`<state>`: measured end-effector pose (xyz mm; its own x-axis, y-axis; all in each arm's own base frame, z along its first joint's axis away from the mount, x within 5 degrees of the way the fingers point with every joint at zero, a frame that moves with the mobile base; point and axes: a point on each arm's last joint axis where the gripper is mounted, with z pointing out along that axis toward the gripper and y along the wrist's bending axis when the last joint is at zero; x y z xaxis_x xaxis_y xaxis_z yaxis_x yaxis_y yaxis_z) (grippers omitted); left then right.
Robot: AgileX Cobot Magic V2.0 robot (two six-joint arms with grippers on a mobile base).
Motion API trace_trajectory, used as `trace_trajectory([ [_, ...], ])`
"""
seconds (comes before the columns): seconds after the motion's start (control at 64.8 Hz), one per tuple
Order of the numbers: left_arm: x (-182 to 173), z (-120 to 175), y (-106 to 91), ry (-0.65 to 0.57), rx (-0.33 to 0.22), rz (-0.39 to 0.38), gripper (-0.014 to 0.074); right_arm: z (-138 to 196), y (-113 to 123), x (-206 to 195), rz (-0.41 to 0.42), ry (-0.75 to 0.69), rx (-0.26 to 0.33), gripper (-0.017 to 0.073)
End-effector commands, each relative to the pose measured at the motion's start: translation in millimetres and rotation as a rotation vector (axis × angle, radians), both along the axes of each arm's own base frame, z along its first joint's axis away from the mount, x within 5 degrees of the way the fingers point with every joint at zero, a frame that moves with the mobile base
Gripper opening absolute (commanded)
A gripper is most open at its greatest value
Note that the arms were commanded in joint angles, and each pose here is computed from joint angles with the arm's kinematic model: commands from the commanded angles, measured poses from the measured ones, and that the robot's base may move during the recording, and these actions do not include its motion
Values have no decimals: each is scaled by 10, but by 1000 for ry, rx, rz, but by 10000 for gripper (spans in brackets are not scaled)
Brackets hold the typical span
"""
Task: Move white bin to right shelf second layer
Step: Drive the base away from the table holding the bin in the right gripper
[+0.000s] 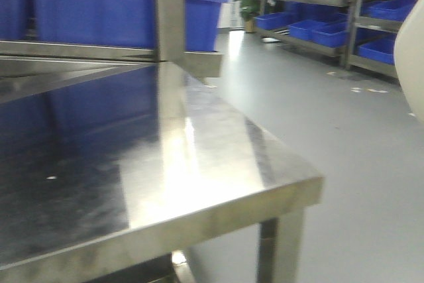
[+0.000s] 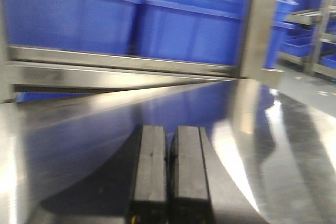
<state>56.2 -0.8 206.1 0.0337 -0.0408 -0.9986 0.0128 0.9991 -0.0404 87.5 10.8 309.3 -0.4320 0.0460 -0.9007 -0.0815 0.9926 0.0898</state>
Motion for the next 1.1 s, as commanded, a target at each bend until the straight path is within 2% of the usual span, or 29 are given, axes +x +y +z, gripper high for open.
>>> trace_trajectory([
  [0.0,-5,-10,7,-70,-11,7,85,172,-4,25,-9,-118,18,53],
  [1.081,-5,-10,7,-70,-11,7,85,172,-4,25,-9,-118,18,53],
])
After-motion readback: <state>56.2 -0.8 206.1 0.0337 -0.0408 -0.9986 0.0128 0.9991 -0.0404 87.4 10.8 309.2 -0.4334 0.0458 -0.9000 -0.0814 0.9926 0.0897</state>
